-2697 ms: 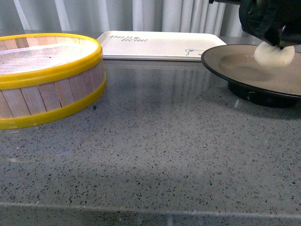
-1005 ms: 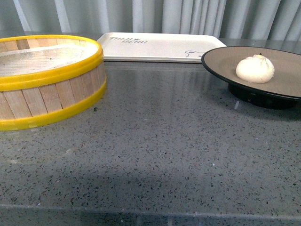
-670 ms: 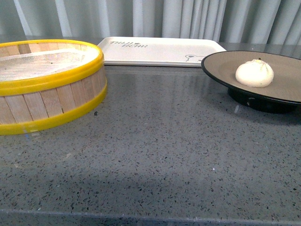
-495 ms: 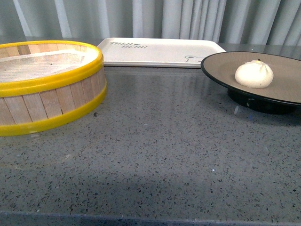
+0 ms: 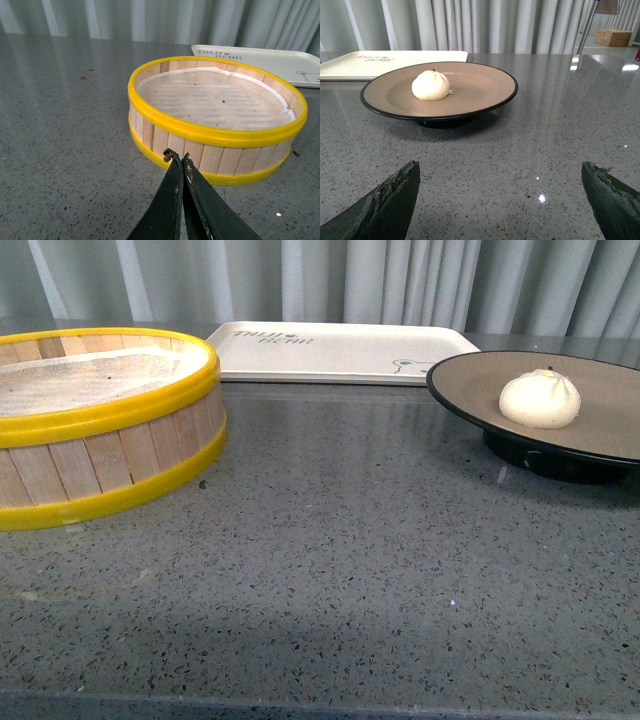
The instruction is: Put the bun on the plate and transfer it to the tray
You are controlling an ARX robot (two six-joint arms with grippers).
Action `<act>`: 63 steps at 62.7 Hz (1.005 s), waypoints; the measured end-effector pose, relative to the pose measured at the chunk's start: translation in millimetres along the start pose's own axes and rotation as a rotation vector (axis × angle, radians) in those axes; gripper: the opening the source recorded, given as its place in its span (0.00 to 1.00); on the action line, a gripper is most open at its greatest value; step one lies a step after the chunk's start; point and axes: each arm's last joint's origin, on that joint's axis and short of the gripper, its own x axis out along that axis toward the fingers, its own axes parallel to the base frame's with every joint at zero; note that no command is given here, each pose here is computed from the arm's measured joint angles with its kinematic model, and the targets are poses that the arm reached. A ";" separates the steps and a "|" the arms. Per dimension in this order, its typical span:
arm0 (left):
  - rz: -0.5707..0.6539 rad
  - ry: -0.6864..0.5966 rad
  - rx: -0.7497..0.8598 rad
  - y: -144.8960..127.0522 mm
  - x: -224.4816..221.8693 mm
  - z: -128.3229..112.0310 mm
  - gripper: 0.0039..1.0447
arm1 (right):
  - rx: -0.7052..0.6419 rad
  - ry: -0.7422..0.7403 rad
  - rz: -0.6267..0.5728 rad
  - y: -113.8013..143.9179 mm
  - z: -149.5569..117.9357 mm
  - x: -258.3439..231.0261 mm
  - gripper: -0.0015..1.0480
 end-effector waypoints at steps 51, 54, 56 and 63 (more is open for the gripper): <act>-0.011 -0.034 0.000 -9.3 -21.4 -23.9 0.04 | 0.000 0.000 0.000 0.0 0.0 0.0 0.92; -0.011 -0.032 0.000 -9.3 -22.2 -24.2 0.04 | 0.000 0.000 0.000 0.0 0.0 0.0 0.92; -0.011 -0.031 0.000 -9.3 -22.6 -24.4 0.04 | 0.000 0.000 0.000 0.0 0.0 0.0 0.92; -0.013 0.004 0.000 -9.3 -30.0 -29.0 0.04 | 0.000 0.000 0.000 0.0 0.0 0.0 0.92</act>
